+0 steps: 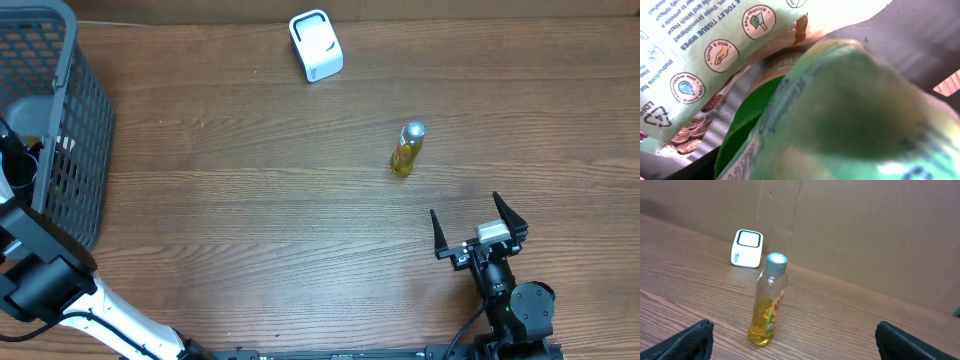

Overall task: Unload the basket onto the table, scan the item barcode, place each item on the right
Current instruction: 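Carry the green-capped jar toward the scanner with the left gripper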

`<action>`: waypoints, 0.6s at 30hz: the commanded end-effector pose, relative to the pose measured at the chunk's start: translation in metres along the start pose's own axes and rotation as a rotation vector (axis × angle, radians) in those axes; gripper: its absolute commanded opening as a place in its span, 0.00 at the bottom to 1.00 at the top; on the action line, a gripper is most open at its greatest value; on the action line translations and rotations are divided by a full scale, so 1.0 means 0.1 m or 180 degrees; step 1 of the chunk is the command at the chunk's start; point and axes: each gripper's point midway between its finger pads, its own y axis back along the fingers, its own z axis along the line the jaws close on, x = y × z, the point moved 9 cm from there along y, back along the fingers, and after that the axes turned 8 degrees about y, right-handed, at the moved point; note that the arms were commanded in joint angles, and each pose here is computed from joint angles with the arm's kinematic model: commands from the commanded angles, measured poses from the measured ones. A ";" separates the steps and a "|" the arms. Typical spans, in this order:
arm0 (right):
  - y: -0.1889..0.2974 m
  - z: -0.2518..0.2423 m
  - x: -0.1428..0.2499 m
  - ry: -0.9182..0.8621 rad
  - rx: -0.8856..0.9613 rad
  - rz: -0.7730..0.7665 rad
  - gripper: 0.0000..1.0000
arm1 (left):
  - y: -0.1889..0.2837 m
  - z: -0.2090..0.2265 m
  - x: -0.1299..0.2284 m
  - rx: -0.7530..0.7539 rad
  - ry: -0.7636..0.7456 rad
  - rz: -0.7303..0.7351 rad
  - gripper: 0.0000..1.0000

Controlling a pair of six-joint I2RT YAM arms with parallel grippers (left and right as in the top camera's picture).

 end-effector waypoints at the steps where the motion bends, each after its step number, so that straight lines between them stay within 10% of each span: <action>1: 0.00 0.01 0.02 -0.0012 -0.0007 0.0000 1.00 | -0.06 0.02 0.00 0.0019 -0.0022 0.0057 0.68; 18: 0.00 0.01 0.02 -0.0012 -0.0007 0.0000 1.00 | 1.69 -0.28 -0.24 0.0594 -0.0014 -0.1063 0.45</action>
